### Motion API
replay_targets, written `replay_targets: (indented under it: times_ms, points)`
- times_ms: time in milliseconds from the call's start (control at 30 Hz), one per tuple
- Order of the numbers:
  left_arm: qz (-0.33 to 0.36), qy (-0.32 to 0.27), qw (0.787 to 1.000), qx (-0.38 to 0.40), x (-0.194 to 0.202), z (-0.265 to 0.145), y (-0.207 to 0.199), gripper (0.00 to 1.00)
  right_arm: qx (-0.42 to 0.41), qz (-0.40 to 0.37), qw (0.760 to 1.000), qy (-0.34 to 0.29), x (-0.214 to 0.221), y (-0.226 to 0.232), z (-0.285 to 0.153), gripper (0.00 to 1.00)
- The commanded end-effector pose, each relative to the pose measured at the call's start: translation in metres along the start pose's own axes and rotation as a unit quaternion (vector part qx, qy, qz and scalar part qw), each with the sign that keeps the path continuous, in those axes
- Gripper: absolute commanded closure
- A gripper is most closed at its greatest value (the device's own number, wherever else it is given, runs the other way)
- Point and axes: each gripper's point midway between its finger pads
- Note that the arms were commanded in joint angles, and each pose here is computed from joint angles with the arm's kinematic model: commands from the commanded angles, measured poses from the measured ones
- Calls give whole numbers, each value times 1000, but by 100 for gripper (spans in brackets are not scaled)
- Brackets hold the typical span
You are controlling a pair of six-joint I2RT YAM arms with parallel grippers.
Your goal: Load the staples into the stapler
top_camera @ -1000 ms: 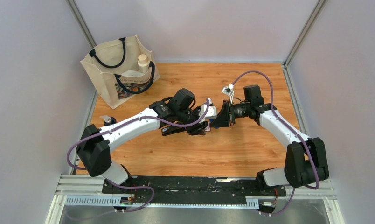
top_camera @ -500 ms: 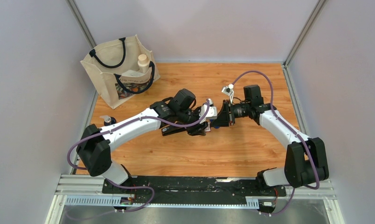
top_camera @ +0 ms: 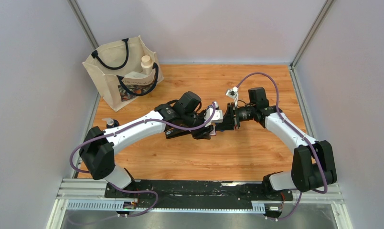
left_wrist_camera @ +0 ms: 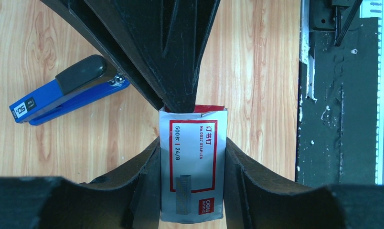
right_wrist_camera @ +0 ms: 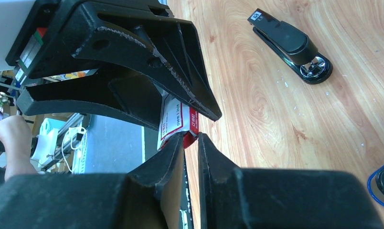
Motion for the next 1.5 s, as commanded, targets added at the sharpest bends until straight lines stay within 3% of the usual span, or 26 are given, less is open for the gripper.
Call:
replay_targets:
  times_ms: [0, 333, 1033, 1267, 1467]
  points:
    - [10, -17, 1000, -8, -11, -2, 2, 89, -9, -40, 999, -4, -14, 10, -1, 81]
    - [10, -15, 1000, -13, -10, -2, 3, 89, 38, -61, 997, -1, -14, -2, -4, 100]
    - [-3, 2, 1000, -11, 2, 5, 5, 89, 164, -117, 979, 14, -21, -29, -22, 100]
    - [-3, 1, 1000, -11, 2, 6, 5, 89, 119, -92, 989, 12, -19, -19, -14, 100]
    - [-5, 2, 1000, -12, 2, 7, 6, 89, 59, -78, 995, 3, -17, -3, -8, 77]
Point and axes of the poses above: each gripper's point midway between its finger pads, its own z axis out along the fingers, its own y axis along the line the jaws close on, x = y × z, and after that the axes turned 7 degrees about -z, right-handed
